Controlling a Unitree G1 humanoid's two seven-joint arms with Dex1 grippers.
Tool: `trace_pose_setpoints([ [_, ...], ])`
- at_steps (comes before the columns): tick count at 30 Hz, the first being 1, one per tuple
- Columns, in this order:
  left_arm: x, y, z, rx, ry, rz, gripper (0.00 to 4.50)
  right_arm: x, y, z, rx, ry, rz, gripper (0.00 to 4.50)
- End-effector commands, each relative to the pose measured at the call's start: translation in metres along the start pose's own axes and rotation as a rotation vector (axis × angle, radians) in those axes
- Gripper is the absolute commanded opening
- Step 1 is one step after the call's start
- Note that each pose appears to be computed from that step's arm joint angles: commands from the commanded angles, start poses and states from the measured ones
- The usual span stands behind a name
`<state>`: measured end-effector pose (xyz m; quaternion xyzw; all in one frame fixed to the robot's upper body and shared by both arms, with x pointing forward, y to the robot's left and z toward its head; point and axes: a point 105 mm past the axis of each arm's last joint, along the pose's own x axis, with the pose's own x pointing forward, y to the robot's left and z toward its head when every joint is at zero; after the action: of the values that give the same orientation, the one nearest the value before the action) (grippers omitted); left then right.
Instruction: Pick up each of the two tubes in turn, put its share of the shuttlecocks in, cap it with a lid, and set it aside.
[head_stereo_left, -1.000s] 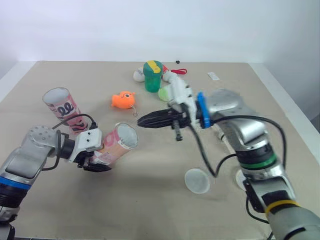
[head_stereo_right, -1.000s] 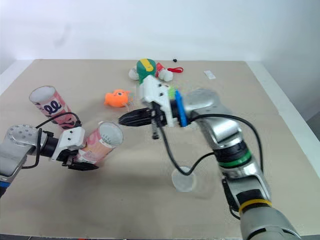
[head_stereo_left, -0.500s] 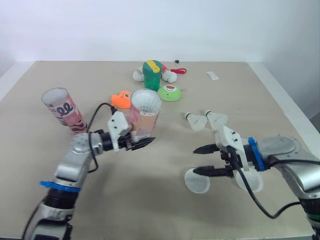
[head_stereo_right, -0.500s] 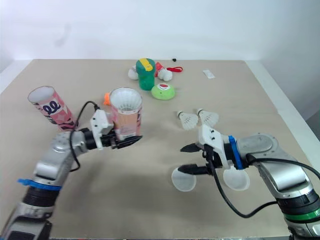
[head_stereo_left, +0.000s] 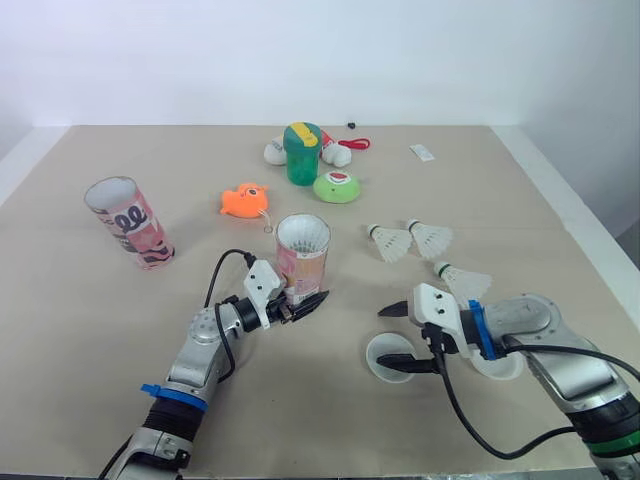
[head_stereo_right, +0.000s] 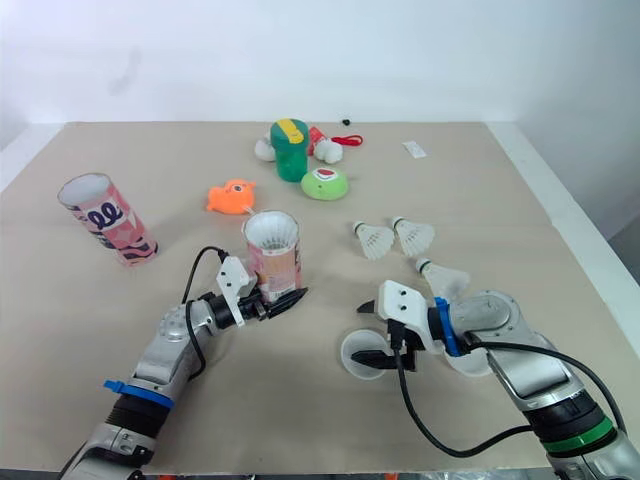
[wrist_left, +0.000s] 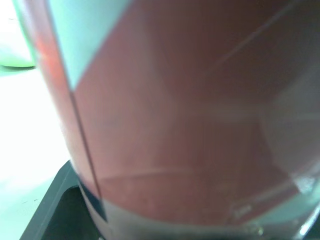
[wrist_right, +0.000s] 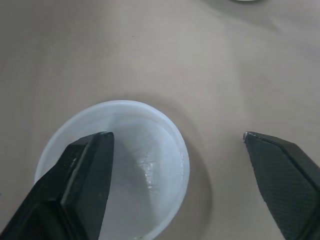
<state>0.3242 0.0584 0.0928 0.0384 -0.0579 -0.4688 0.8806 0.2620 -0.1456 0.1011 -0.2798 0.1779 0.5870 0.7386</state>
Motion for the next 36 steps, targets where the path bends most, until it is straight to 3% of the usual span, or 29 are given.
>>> trace_pose_setpoints([
  [1, -0.011, -0.003, -0.026, -0.073, 0.07, 0.007, 3.2, -0.002, 0.0, -0.003, -0.011, 0.021, -0.002, 2.85],
  [2, -0.012, -0.002, -0.028, -0.082, 0.076, 0.008, 3.2, -0.002, 0.0, -0.003, -0.011, 0.019, -0.003, 2.57],
  [5, -0.013, -0.004, -0.031, -0.096, 0.084, 0.004, 3.2, -0.002, 0.0, -0.001, -0.012, 0.017, -0.001, 1.09],
  [8, -0.01, -0.006, -0.03, -0.101, 0.078, 0.001, 3.2, -0.005, -0.003, 0.003, -0.018, 0.013, -0.003, 0.06],
  [13, -0.008, -0.008, -0.031, -0.102, 0.077, 0.0, 3.2, -0.018, -0.015, 0.033, -0.039, -0.049, -0.008, 0.06],
  [17, -0.008, -0.009, -0.032, -0.098, 0.081, -0.007, 3.2, -0.041, -0.049, 0.138, -0.225, -0.266, -0.084, 0.06],
  [23, -0.007, -0.009, -0.033, -0.096, 0.083, -0.01, 3.2, -0.032, -0.066, 0.212, -0.384, -0.36, -0.125, 0.06],
  [28, -0.009, -0.008, -0.032, -0.089, 0.083, -0.001, 3.2, -0.005, -0.075, 0.23, -0.433, -0.345, -0.123, 0.06],
  [36, -0.013, -0.008, -0.031, -0.088, 0.084, 0.02, 3.2, 0.011, -0.074, 0.216, -0.477, -0.261, -0.089, 0.06],
])
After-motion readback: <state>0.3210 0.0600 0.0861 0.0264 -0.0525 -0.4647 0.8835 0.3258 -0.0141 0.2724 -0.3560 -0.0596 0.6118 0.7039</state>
